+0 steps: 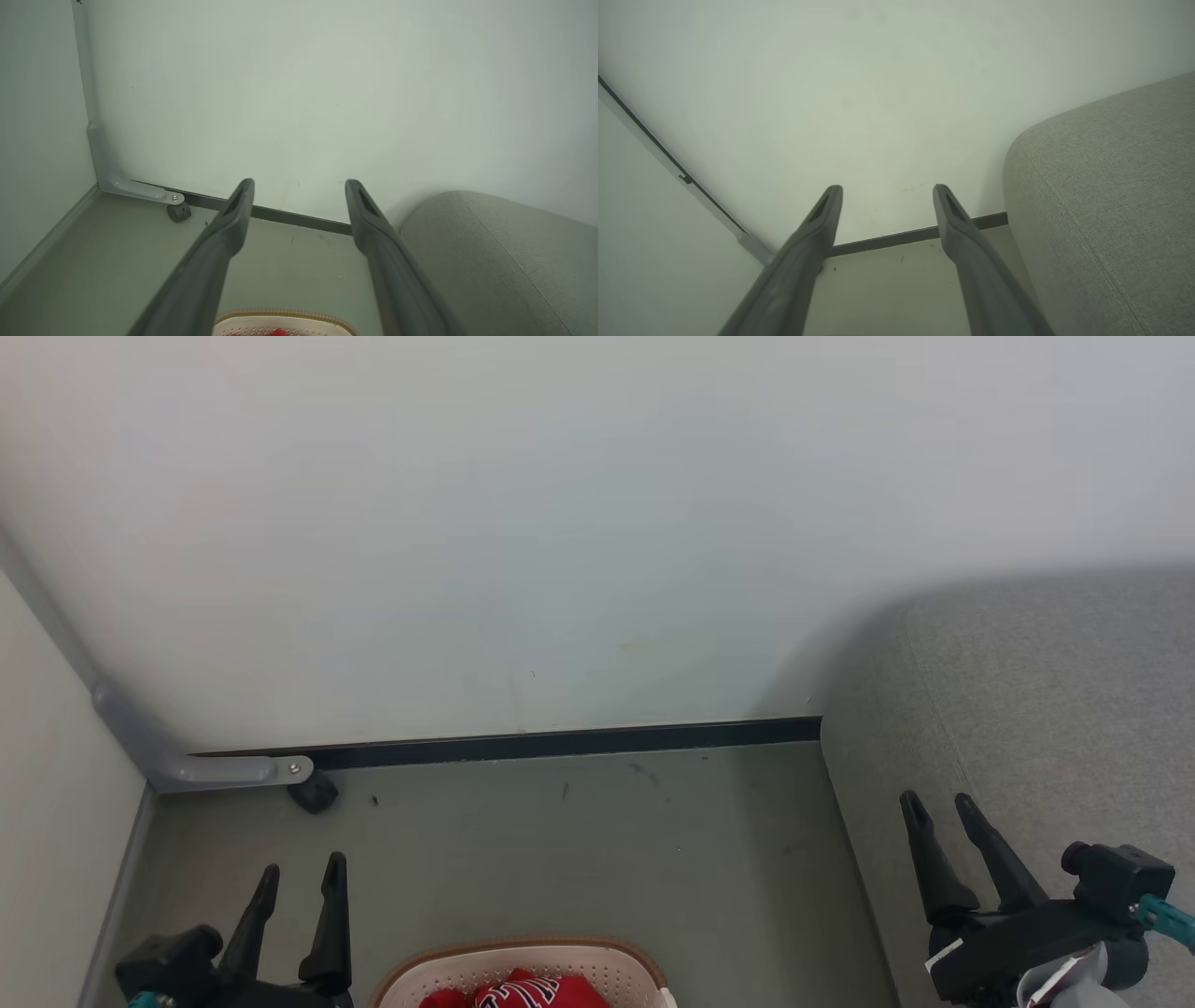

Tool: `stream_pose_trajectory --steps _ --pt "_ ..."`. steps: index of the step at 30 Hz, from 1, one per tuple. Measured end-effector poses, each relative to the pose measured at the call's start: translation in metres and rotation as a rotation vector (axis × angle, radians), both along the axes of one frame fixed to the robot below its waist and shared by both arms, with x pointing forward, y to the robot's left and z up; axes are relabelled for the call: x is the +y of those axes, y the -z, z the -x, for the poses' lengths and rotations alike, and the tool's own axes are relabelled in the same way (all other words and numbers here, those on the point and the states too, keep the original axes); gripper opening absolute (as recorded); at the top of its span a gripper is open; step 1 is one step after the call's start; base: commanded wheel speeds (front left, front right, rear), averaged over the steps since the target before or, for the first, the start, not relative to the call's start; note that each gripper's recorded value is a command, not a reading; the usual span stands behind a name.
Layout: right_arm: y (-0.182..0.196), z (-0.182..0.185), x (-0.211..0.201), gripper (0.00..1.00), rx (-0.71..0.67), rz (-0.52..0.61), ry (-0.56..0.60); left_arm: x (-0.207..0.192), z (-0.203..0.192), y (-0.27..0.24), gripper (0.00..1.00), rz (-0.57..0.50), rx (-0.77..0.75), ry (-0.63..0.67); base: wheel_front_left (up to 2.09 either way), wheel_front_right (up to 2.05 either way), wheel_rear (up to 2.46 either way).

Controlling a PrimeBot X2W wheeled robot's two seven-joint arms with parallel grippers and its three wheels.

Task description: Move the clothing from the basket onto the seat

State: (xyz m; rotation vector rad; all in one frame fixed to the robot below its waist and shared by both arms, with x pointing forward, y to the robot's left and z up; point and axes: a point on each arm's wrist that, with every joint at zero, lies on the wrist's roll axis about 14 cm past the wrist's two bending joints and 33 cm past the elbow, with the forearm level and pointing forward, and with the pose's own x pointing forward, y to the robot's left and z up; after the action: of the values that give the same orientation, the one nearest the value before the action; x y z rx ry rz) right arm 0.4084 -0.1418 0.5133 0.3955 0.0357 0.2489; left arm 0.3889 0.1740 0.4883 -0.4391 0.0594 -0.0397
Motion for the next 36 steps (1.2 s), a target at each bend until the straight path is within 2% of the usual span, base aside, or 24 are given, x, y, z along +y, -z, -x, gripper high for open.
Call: stream_pose_trajectory --steps 17,21,36 --pt "-0.013 0.001 0.011 1.00 -0.126 0.226 -0.072 -0.010 -0.002 -0.014 1.00 -0.226 -0.100 0.054 0.00 0.00 0.00" --pt "-0.014 0.001 0.013 1.00 -0.146 0.266 -0.084 -0.012 -0.003 -0.017 1.00 -0.252 -0.117 0.062 0.00 0.00 0.00" --pt "-0.019 -0.002 0.011 1.00 -0.162 0.264 -0.077 -0.010 -0.003 -0.018 1.00 -0.264 -0.122 0.058 0.00 0.00 0.00"
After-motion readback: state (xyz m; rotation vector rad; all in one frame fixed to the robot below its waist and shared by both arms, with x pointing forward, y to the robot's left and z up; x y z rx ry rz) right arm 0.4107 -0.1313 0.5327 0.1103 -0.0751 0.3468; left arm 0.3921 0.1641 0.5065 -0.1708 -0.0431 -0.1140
